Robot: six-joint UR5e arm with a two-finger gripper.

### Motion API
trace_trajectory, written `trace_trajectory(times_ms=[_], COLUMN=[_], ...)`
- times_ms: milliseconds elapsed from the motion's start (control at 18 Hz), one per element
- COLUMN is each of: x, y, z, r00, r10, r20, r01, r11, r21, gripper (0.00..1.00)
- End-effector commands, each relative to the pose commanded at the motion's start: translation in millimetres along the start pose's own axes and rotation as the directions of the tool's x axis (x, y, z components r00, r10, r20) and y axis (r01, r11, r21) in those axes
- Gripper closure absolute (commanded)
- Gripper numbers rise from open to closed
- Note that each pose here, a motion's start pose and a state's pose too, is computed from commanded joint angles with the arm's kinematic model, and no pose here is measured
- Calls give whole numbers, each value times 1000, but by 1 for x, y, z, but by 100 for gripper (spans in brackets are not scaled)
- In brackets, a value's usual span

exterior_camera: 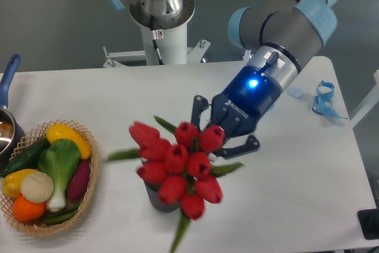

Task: Insert the flowers into the vase
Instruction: 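Carry the tulip bouquet over the dark grey vase, then lower the tulip stems down into the vase opening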

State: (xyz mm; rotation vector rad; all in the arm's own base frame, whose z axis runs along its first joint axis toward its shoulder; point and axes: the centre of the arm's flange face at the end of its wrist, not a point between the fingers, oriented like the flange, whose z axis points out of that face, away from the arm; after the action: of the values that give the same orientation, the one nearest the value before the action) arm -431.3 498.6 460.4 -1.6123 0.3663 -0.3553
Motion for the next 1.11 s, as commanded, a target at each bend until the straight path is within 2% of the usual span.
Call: trace_trajectory(times_ms=[167, 556, 833, 1111], x=[16, 25, 23, 27], y=[17, 17, 29, 58], z=[0, 9, 13, 17], r00=[1000, 999, 999, 998], r10=[-1, -3, -7, 6], r20=[-32, -48, -54, -56], r01=[2, 5, 10, -3], r11=[999, 998, 999, 999], r21=[54, 55, 53, 50], gripper=[85, 85, 85, 85])
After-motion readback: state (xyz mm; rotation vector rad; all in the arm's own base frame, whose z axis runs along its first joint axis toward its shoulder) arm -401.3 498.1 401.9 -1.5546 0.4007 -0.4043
